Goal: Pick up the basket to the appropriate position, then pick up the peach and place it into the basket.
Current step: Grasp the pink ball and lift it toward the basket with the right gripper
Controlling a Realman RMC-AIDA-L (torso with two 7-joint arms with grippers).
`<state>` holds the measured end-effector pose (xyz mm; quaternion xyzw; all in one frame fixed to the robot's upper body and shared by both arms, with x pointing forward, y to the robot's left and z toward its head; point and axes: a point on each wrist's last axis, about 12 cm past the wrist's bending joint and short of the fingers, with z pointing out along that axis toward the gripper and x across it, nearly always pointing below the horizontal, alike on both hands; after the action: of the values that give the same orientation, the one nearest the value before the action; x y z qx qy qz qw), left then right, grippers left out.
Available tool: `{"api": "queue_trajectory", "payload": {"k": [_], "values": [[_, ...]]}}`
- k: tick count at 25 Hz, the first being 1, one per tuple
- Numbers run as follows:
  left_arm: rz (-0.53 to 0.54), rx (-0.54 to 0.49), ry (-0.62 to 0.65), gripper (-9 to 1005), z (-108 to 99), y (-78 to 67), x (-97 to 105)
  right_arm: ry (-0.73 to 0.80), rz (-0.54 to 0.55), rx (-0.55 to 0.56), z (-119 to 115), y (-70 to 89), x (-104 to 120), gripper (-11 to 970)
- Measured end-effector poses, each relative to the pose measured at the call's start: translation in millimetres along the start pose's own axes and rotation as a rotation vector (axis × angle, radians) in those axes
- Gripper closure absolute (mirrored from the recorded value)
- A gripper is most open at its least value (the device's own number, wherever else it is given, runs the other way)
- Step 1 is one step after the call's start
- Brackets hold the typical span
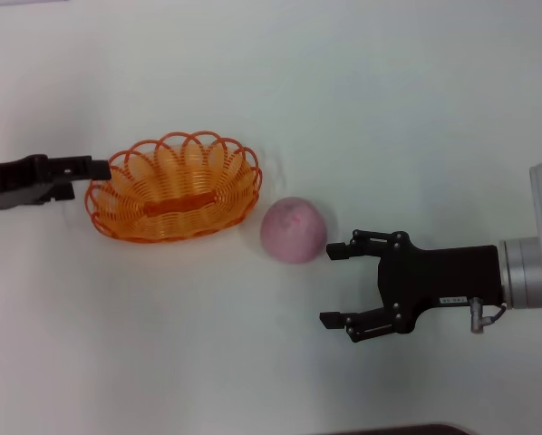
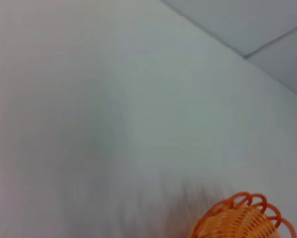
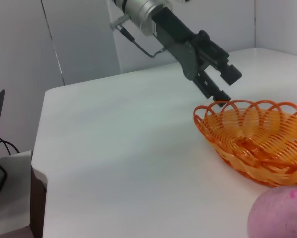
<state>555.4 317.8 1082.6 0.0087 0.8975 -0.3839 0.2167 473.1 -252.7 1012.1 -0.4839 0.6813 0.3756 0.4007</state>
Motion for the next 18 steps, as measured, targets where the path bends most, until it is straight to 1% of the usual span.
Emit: {"api": "queue_trajectory", "payload": {"k": [2,5,8,13,15,18], "values": [[0.013,0.006,-0.011,111,0,0.0,0,0.000,0.000,0.000,0,0.0,0,12],[0.083,0.036,-0.053,112,0,-1.6,-1,-0.001,0.000,0.001,0,-0.1,0,12],[0.201,0.059,-0.116,114,5,-3.2,3,-0.002,0.000,0.001,0,-0.2,0,12],[0.361,0.057,-0.206,116,13,-3.9,10,-0.002,-0.001,0.001,1,-0.5,-1,12],[0.404,0.059,-0.216,117,15,-5.0,11,-0.001,-0.001,0.000,1,-0.7,-1,12],[0.425,0.058,-0.219,118,16,-5.5,10,0.000,-0.002,-0.004,2,-1.5,-2,12]]}}
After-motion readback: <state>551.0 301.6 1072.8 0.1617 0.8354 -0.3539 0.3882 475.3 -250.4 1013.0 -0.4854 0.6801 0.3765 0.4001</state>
